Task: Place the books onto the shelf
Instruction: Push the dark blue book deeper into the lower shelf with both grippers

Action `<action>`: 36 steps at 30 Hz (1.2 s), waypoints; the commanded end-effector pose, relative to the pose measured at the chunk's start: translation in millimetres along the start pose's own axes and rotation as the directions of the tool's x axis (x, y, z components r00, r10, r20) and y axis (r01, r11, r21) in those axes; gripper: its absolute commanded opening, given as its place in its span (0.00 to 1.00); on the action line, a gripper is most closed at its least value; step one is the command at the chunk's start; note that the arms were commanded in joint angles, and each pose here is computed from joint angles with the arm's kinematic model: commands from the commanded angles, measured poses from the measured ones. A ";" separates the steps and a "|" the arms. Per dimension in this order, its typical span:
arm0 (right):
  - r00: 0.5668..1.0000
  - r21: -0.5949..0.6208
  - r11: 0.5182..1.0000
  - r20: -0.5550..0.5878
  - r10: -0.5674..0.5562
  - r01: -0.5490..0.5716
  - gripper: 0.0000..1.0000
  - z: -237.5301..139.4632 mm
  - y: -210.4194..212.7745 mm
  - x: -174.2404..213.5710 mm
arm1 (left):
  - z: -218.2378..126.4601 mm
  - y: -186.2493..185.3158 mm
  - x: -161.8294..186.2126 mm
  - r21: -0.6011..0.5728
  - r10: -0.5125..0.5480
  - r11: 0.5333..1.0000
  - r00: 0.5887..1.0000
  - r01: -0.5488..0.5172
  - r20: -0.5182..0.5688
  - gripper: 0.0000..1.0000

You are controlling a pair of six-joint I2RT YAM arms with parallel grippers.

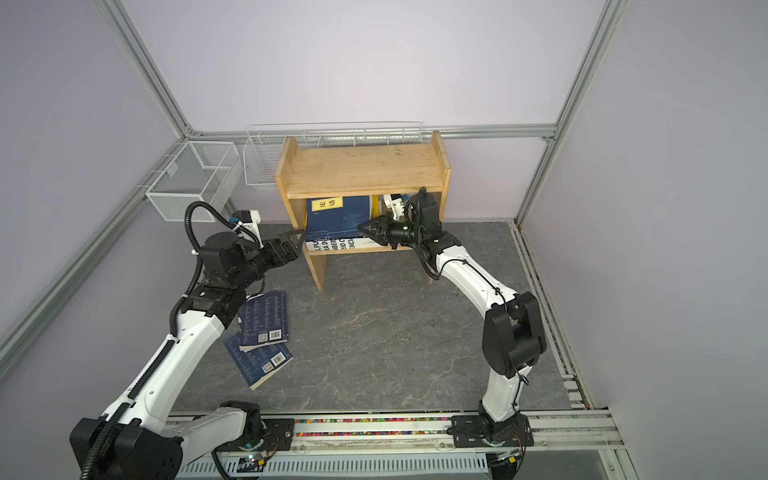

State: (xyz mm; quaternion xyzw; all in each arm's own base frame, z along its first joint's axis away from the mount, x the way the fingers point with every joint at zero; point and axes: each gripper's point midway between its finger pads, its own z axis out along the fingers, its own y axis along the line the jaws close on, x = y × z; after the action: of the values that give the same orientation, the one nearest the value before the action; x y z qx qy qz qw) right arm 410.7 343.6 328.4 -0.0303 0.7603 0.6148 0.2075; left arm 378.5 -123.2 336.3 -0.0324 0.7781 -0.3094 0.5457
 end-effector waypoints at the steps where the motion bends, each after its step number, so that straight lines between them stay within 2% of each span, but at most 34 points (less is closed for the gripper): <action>1: 0.989 -0.105 0.987 0.098 -0.115 0.125 0.08 -8.1 38.3 -30.2 | -2.2 -12.8 -21.1 0.043 0.010 0.999 0.999 -0.012 0.046 0.99; 8: 0.994 -0.106 0.991 0.075 -0.075 0.083 0.08 2.1 26.2 -31.3 | 2.8 -13.5 -19.6 0.058 0.002 0.998 0.999 -0.004 0.034 0.99; 25: 0.993 -0.054 0.992 0.010 -0.116 0.116 0.09 2.8 19.6 -22.3 | 18.2 -10.3 -18.0 0.063 -0.005 0.998 1.000 0.004 0.010 0.99; 29: 0.995 -0.052 0.994 0.020 -0.099 0.100 0.13 7.3 15.7 -28.5 | 22.2 -1.9 -16.0 0.029 -0.024 0.999 1.000 0.024 0.012 0.99; 36: 0.992 -0.015 0.995 0.090 -0.094 0.095 0.29 8.5 9.4 -41.9 | 34.5 15.7 -12.9 -0.031 -0.078 0.996 0.997 0.079 0.028 0.99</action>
State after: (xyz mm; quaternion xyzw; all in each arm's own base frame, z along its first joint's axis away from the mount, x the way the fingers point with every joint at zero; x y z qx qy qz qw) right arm 439.2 348.4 326.6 -0.0279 0.7608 0.6084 0.2243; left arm 409.2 -127.6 322.9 -0.0583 0.7841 -0.3209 0.5280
